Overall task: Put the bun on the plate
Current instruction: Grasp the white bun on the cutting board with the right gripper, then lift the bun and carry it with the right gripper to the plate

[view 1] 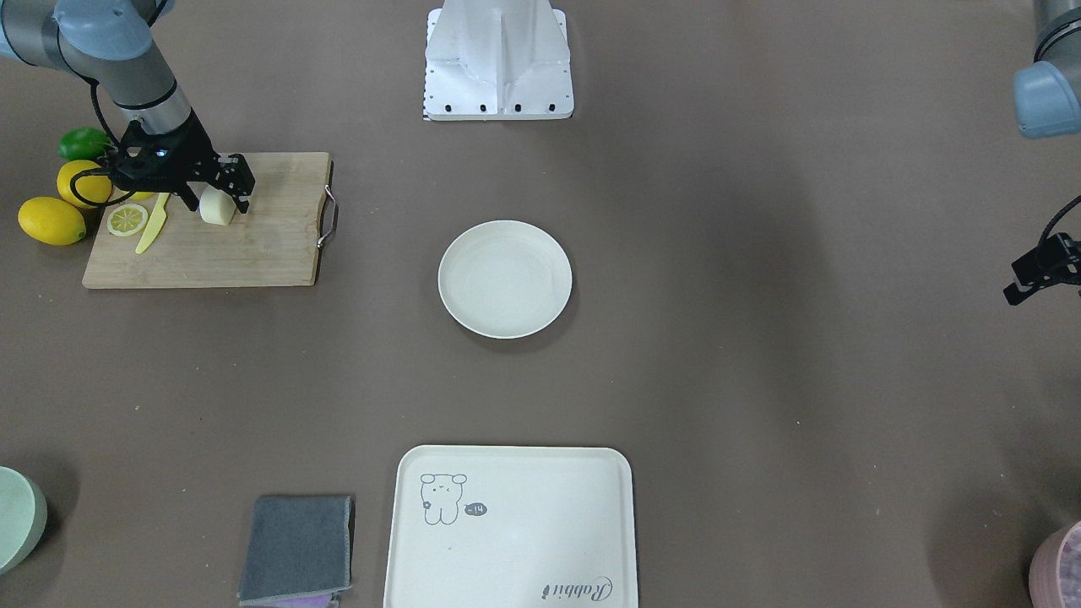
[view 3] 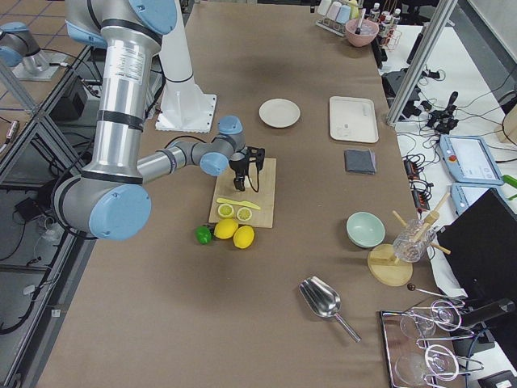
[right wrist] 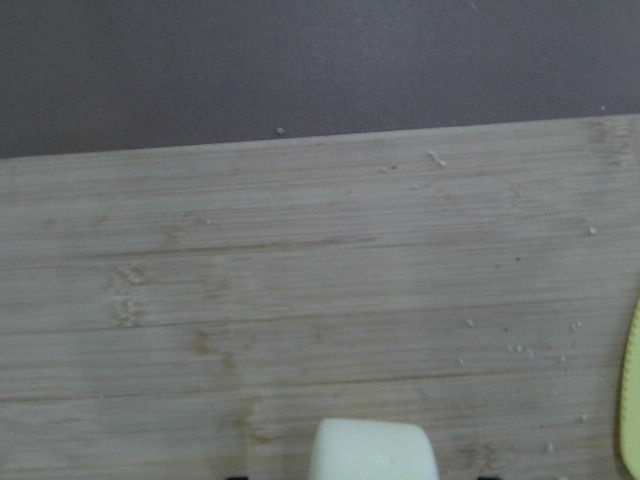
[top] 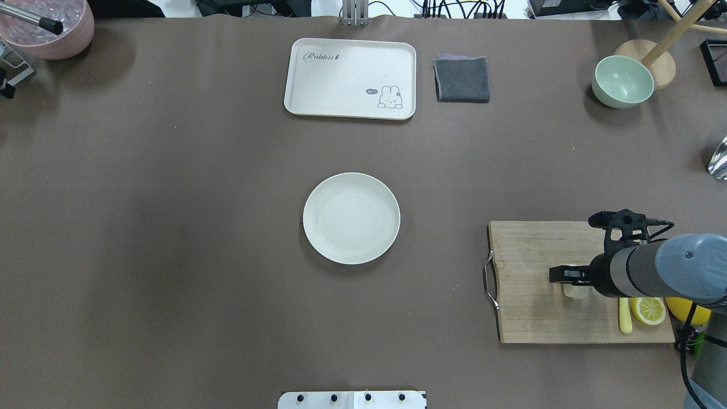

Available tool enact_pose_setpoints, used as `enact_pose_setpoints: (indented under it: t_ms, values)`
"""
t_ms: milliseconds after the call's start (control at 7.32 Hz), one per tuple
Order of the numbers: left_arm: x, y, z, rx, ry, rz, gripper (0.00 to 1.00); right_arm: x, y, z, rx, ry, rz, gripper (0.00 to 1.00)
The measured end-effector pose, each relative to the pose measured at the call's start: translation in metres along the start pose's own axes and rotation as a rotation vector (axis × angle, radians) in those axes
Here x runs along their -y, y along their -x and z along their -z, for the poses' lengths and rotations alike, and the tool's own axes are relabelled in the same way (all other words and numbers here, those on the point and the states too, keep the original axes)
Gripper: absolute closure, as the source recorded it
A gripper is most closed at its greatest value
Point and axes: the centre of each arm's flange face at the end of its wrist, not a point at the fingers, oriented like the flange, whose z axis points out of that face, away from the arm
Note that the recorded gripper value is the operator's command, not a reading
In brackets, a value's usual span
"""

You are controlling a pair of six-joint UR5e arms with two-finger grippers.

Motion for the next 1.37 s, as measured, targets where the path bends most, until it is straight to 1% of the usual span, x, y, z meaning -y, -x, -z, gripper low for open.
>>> enact_pose_setpoints:
  t_ms: [137, 273, 547, 820, 957, 1094, 1367]
  values:
    - [0.0, 0.0, 0.0, -0.001, 0.0, 0.0, 0.02, 0.002, 0.002, -0.001, 0.002, -0.002, -0.001, 0.83]
    - [0.0, 0.0, -0.001, -0.001, 0.0, -0.001, 0.02, 0.002, 0.002, 0.0, 0.003, -0.002, -0.002, 0.97]
    - [-0.001, 0.0, -0.001, -0.001, 0.001, -0.001, 0.02, 0.003, 0.005, 0.008, 0.012, -0.003, -0.003, 0.99]
    - [-0.001, 0.001, -0.002, 0.0, 0.002, 0.0, 0.02, 0.006, 0.01, 0.015, 0.028, -0.005, -0.004, 0.97]
    - [-0.001, 0.001, -0.002, 0.001, 0.003, 0.001, 0.02, 0.008, 0.023, 0.015, 0.033, -0.005, -0.001, 0.97]
    - [-0.002, 0.003, -0.004, 0.002, 0.005, 0.004, 0.02, 0.017, 0.055, 0.015, 0.027, -0.005, -0.002, 0.96]
    - [-0.006, 0.008, -0.007, 0.005, 0.012, 0.01, 0.02, 0.045, 0.17, 0.029, 0.003, -0.004, -0.018, 0.95]
